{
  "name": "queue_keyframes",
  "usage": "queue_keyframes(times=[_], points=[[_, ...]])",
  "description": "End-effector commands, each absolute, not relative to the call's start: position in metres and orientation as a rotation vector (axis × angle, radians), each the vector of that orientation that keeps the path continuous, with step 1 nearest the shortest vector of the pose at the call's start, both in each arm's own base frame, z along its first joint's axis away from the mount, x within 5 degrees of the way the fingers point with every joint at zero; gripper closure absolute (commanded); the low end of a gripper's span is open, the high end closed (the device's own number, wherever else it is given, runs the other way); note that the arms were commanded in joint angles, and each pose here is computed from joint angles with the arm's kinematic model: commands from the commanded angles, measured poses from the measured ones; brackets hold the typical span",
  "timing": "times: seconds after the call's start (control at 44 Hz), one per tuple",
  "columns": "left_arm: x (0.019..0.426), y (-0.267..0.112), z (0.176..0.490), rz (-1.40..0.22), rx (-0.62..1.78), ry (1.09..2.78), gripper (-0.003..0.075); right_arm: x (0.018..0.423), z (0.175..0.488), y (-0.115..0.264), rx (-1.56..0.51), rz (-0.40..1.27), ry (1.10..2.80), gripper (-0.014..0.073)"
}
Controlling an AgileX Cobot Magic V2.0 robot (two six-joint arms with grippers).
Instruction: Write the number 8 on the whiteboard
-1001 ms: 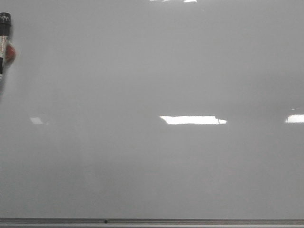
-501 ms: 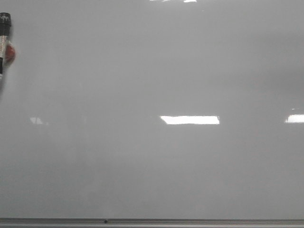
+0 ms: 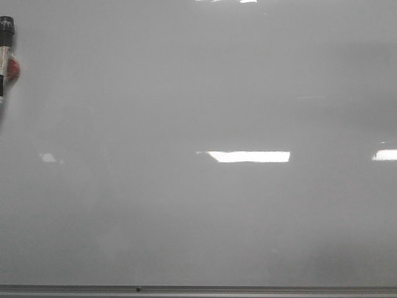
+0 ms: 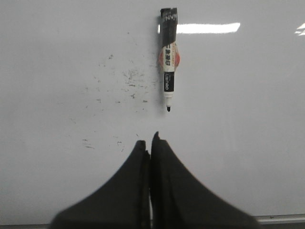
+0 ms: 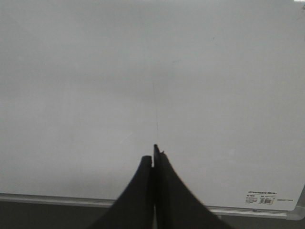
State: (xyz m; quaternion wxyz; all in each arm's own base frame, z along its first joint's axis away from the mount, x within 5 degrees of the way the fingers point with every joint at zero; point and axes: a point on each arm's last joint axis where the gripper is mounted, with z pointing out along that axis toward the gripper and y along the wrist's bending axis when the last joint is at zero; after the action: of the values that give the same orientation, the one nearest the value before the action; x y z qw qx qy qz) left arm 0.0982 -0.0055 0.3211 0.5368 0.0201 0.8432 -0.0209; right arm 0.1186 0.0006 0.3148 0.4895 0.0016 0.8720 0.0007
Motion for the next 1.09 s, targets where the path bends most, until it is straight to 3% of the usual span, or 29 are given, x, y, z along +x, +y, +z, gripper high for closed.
queue_keyframes(times=[0.0,0.068,0.228,0.273,0.341,0.774,1.069], points=[[0.107,-0.006,0.331,-0.061,0.038,1.946,0.0734,0.128,0.326,0.000,-0.039,-0.034,2.061,0.0595],[0.111,-0.006,0.328,-0.059,0.039,1.968,0.0685,0.130,0.324,0.000,-0.039,-0.033,2.078,0.0487],[0.126,-0.006,0.321,-0.038,0.066,2.026,0.0363,0.131,0.325,0.000,-0.039,-0.033,2.070,0.0137],[0.130,-0.006,0.319,-0.034,0.072,2.043,0.0263,0.131,0.325,0.000,-0.039,-0.033,2.068,0.0065],[0.139,-0.006,0.315,-0.021,0.095,2.072,0.0189,0.131,0.325,0.000,-0.039,-0.033,2.069,0.0021],[0.193,-0.023,0.318,-0.079,0.163,2.060,0.0197,0.131,0.325,0.000,-0.039,-0.033,2.071,0.0024],[0.243,-0.038,0.291,-0.092,0.184,2.017,0.0198,0.131,0.325,0.000,-0.039,-0.033,2.072,0.0024]])
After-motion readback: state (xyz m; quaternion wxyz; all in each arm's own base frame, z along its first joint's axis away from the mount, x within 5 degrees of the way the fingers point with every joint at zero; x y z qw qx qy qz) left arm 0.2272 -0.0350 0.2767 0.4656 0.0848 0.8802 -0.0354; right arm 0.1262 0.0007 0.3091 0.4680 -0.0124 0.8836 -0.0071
